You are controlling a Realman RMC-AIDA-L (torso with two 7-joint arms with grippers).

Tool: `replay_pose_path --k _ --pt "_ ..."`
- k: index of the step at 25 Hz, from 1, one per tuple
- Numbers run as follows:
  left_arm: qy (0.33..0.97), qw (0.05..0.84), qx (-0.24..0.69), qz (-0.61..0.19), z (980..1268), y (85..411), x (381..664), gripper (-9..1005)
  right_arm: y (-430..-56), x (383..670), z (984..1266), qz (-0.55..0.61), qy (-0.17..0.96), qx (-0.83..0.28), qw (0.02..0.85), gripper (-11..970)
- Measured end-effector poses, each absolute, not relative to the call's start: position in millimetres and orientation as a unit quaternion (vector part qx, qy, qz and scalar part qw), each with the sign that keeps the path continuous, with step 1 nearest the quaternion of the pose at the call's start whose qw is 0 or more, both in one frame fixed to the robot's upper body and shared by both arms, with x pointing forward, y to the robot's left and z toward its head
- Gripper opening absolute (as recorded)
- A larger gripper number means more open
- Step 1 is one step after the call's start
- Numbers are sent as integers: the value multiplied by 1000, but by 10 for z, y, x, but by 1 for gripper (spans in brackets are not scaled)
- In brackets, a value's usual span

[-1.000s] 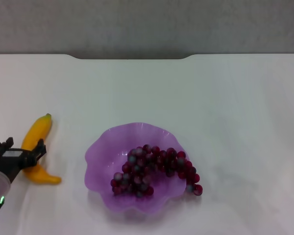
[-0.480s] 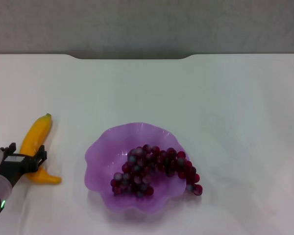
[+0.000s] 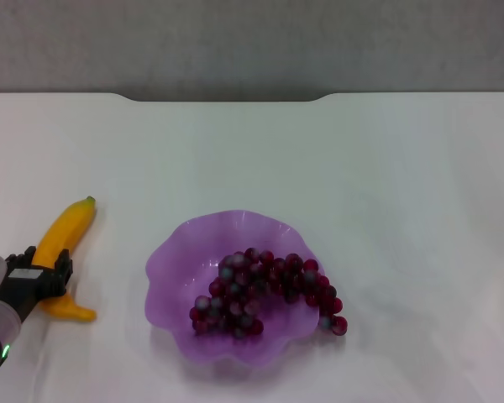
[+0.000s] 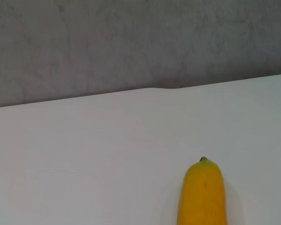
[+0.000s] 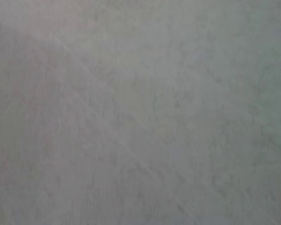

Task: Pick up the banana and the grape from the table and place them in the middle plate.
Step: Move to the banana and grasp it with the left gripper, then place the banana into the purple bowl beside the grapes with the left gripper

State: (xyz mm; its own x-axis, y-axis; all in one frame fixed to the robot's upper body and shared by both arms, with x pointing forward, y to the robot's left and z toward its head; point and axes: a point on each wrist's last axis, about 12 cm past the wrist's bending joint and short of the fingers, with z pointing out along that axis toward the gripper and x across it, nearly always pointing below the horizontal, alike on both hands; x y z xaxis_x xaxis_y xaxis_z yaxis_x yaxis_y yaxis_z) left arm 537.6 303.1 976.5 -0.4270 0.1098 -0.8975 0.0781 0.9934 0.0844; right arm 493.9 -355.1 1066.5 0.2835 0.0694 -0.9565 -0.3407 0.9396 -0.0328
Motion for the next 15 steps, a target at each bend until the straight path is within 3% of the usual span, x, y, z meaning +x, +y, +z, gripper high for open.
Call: replay_pose_path --k 7,15 --pt "846 531 46 4 9768 2993 5388 498 -3552 4937 10664 129 585 -116 793 -1" --pt "815 580 23 -4 9889 2999 5425 497 -3554 4933 10662 129 585 -116 792 -1"
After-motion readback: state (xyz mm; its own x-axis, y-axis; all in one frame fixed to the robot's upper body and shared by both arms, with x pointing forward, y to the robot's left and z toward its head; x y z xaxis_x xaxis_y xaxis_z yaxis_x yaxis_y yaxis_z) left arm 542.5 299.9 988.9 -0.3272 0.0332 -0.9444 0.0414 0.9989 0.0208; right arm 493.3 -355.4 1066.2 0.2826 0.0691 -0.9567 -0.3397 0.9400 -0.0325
